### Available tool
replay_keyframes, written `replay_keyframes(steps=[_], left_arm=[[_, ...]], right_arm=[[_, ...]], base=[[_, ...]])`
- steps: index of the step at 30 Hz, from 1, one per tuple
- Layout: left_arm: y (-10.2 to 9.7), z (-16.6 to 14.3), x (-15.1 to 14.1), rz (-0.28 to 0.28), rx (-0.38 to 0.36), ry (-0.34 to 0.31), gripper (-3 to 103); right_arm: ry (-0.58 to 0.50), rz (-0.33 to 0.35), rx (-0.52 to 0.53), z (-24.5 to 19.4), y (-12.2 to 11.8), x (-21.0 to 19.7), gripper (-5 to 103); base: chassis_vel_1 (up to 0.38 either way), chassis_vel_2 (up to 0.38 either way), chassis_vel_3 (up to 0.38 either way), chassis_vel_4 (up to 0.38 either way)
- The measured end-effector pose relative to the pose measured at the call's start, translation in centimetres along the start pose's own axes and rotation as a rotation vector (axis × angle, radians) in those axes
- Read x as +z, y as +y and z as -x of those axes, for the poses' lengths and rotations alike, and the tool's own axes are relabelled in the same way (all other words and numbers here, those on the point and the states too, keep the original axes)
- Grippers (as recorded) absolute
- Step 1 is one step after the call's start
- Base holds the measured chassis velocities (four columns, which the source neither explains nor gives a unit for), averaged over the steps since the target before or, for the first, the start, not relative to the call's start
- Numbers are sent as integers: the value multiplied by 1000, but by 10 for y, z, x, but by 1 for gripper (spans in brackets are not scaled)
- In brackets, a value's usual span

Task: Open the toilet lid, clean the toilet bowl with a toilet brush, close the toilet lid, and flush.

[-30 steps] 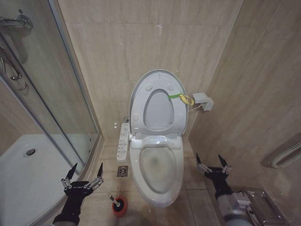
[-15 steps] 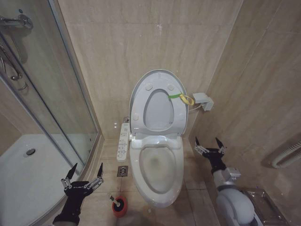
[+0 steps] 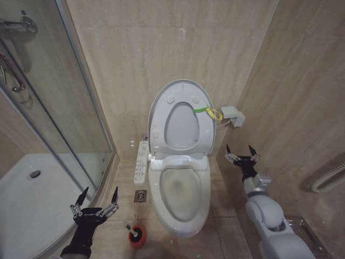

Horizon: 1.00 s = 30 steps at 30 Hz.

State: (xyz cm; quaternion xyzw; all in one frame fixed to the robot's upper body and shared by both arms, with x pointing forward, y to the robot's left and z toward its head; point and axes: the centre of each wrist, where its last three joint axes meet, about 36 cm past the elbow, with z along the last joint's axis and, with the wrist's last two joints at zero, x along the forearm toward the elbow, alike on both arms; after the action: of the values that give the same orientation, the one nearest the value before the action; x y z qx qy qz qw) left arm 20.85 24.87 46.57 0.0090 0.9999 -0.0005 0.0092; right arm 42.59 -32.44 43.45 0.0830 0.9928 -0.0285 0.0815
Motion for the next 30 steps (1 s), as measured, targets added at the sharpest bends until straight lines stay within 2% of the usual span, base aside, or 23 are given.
replay_keyframes(steps=[11, 24, 30], left_arm=[[0, 0, 0, 0, 0, 0, 100], [0, 0, 0, 0, 0, 0, 100], [0, 0, 0, 0, 0, 0, 100]], right_arm=[[-48, -13, 22, 62, -7, -9, 100], [-146, -2, 14, 143, 17, -39, 100], [-171, -6, 12, 164, 20, -45, 100]], base=[[0, 0, 0, 0], [0, 0, 0, 0], [0, 0, 0, 0]])
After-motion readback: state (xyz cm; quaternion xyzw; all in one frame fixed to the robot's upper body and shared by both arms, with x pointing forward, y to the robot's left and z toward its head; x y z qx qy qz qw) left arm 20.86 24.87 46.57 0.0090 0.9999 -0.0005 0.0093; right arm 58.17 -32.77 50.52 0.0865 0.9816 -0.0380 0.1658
